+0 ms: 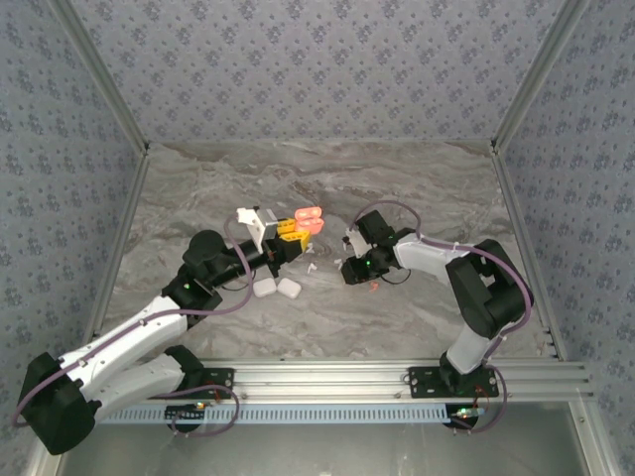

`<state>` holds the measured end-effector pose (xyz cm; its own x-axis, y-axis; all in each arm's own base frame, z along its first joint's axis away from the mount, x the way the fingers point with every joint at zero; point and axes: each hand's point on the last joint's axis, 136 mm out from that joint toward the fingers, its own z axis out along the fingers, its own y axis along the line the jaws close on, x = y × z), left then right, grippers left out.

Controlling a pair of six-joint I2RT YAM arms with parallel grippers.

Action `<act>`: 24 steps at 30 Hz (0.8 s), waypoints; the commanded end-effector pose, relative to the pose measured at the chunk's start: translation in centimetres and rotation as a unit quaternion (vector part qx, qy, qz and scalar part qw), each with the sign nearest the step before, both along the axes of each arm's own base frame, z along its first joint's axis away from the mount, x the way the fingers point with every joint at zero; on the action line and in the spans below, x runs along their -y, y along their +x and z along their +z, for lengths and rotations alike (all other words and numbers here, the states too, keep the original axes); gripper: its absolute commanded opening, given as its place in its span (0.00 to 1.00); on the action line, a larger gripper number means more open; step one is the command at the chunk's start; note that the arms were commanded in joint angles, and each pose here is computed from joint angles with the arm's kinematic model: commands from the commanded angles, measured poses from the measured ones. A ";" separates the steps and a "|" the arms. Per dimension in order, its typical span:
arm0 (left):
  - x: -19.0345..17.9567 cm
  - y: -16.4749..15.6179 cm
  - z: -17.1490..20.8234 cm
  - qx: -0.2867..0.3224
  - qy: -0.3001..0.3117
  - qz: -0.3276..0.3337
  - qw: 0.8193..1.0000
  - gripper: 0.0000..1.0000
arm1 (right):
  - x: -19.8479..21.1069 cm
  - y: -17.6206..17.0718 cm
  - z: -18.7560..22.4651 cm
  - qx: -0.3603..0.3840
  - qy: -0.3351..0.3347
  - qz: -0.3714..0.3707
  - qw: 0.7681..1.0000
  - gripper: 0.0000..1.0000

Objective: Insert wireless bluetooth earbuds into charging case

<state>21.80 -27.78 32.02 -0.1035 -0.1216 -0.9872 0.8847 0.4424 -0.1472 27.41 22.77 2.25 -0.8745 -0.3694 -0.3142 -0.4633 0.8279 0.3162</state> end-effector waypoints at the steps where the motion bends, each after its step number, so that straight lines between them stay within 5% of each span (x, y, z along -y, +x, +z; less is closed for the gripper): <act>1: -0.3 -0.3 0.8 0.017 -0.005 0.004 1.000 0.00 | -0.4 -0.9 -0.5 -0.018 -0.006 0.017 1.000 0.30; 13: -0.4 -0.3 0.6 0.013 -0.005 0.008 1.000 0.00 | 0.1 -0.2 2.4 0.033 -0.001 0.010 0.999 0.21; 24: 0.8 -0.1 0.0 0.002 -0.008 -0.017 1.000 0.00 | 1.9 0.5 18.0 0.276 0.038 0.043 0.960 0.21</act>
<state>22.18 -27.90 31.04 -0.1240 -0.1087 -0.9863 0.8769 0.4531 -0.1602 28.12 21.68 16.62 -0.6391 -0.3507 -0.6846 -0.6037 0.7802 0.1639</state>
